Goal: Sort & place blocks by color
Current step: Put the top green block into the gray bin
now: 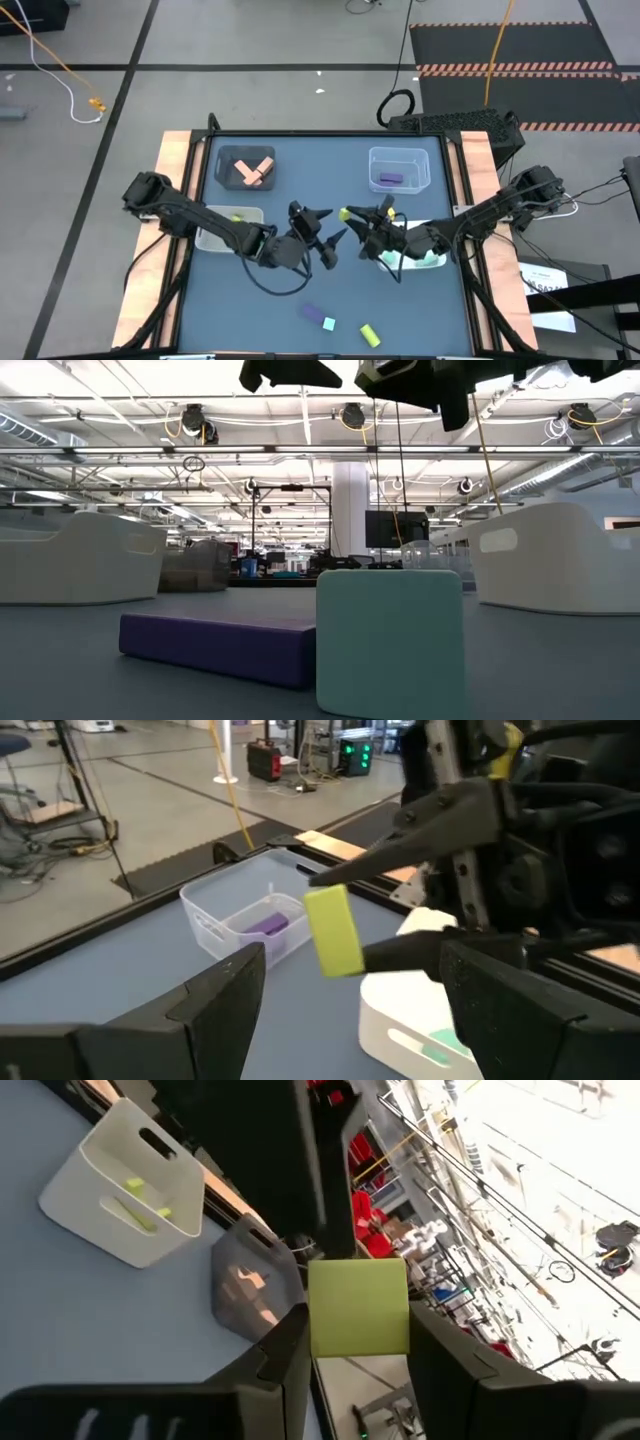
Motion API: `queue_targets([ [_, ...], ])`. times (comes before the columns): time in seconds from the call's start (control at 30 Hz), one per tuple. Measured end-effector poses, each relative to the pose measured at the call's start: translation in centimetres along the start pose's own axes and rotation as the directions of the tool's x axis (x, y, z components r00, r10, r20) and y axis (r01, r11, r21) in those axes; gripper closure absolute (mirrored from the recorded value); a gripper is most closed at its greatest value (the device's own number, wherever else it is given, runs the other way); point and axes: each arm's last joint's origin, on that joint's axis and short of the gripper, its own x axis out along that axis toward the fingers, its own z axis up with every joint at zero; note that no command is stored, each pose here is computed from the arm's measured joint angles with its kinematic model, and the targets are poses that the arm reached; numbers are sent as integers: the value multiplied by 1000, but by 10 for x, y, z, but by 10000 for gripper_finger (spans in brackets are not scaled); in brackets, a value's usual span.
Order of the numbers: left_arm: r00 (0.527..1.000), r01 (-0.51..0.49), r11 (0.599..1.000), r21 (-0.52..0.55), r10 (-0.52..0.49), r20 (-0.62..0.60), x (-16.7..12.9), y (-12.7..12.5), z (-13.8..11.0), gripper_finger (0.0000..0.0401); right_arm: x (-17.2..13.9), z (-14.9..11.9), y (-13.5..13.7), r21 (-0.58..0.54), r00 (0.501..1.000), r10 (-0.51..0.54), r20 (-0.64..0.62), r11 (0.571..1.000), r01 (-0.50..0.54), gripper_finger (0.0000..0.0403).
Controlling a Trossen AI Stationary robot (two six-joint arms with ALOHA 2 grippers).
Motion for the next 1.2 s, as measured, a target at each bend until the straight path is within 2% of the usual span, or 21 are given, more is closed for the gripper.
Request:
queue_targets([
  [0.07,1000,-8,1000,-14,8,-2,5,4,2,100,1,-1,-1,-15,1000,-4,-1,1000,4,288],
  [0.2,999,47,998,-45,-47,-12,16,11,7,102,1,-1,-1,-73,1000,-1,-4,997,1,288],
  [0.3,997,76,995,-61,-77,-15,23,16,10,120,1,-1,-1,-89,1000,-4,-1,996,4,288],
  [0.43,993,112,992,-63,-114,-33,29,20,11,192,1,-1,-1,-120,1000,-4,-1,993,4,288],
  [0.6,991,126,991,-46,-128,-43,31,22,11,331,1,0,-2,-122,1000,-12,-1,992,12,288],
  [0.67,991,125,991,-46,-127,-40,31,22,12,343,1,0,-2,-121,1000,-16,-4,993,16,286],
  [0.73,991,127,992,-20,-127,-45,30,21,11,343,1,0,-2,-80,1000,-15,-3,997,14,262],
  [0.83,989,143,990,18,-142,-49,30,20,11,343,1,-1,-2,79,999,-36,-29,996,38,202],
  [0.9,988,147,989,28,-146,-47,30,20,11,343,1,-4,-2,177,993,-70,-97,980,87,163],
  [1.0,988,149,988,49,-147,-47,30,20,11,343,0,-12,2,226,973,-106,-207,962,153,118],
  [1.1,988,151,985,79,-148,-43,29,20,12,343,-1,-20,7,277,954,-110,-278,942,190,92],
  [1.2,988,152,980,131,-150,-28,28,21,16,343,-3,-27,11,378,942,-98,-320,899,222,84],
])
